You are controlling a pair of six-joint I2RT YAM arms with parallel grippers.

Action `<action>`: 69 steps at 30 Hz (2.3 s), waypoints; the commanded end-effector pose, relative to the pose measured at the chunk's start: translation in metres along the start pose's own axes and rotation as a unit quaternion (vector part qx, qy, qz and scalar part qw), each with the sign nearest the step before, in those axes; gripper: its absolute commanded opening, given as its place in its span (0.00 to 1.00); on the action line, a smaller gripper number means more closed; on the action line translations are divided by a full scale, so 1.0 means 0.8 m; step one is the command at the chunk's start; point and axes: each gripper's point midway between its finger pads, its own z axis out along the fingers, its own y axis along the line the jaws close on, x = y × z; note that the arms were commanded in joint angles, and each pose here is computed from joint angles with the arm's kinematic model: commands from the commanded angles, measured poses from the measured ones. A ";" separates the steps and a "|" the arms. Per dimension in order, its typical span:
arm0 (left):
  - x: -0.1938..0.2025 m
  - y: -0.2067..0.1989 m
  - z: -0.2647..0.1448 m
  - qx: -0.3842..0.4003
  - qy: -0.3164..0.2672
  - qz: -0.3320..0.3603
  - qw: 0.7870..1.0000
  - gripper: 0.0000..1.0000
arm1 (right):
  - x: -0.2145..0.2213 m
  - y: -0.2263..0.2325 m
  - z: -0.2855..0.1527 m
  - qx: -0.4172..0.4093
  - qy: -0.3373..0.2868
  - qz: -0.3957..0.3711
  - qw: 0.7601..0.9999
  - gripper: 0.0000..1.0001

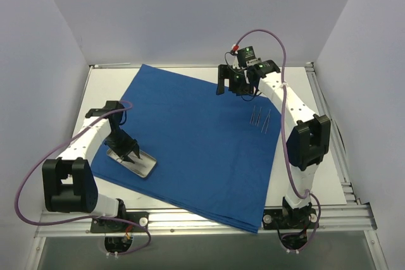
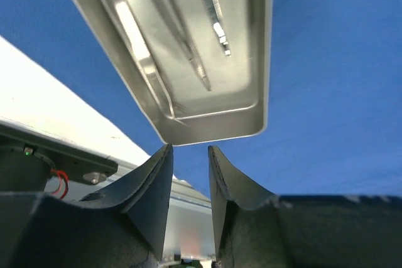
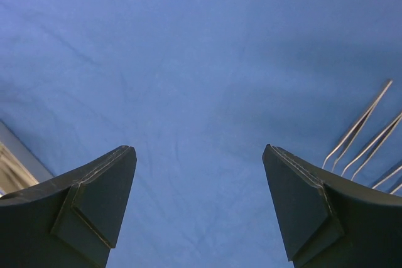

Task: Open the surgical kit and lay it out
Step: Adjust the medical item in the container.

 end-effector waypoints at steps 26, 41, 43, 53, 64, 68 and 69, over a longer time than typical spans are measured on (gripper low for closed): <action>0.018 0.013 0.070 -0.137 0.046 -0.031 0.989 0.41 | 0.007 0.006 0.007 -0.060 0.025 0.023 0.998 0.84; 0.010 0.002 0.098 -0.134 0.051 -0.020 0.989 0.33 | 0.007 0.005 0.007 -0.060 0.027 0.025 0.998 0.84; 0.007 -0.001 0.099 -0.133 0.051 -0.017 0.990 0.26 | 0.007 0.004 0.006 -0.058 0.026 0.024 0.998 0.84; -0.013 -0.019 0.077 -0.113 0.023 0.003 0.993 0.03 | 0.003 0.004 0.007 -0.055 0.022 0.023 0.998 0.85; -0.011 -0.023 0.047 -0.095 0.014 -0.001 0.995 0.31 | 0.008 0.007 0.012 -0.057 0.029 0.020 0.998 0.85; -0.008 -0.021 0.045 -0.097 0.019 -0.002 0.995 0.37 | 0.011 0.011 0.013 -0.062 0.032 0.019 0.997 0.85; -0.007 -0.021 0.045 -0.096 0.020 -0.003 0.995 0.38 | 0.011 0.012 0.013 -0.063 0.032 0.019 0.997 0.85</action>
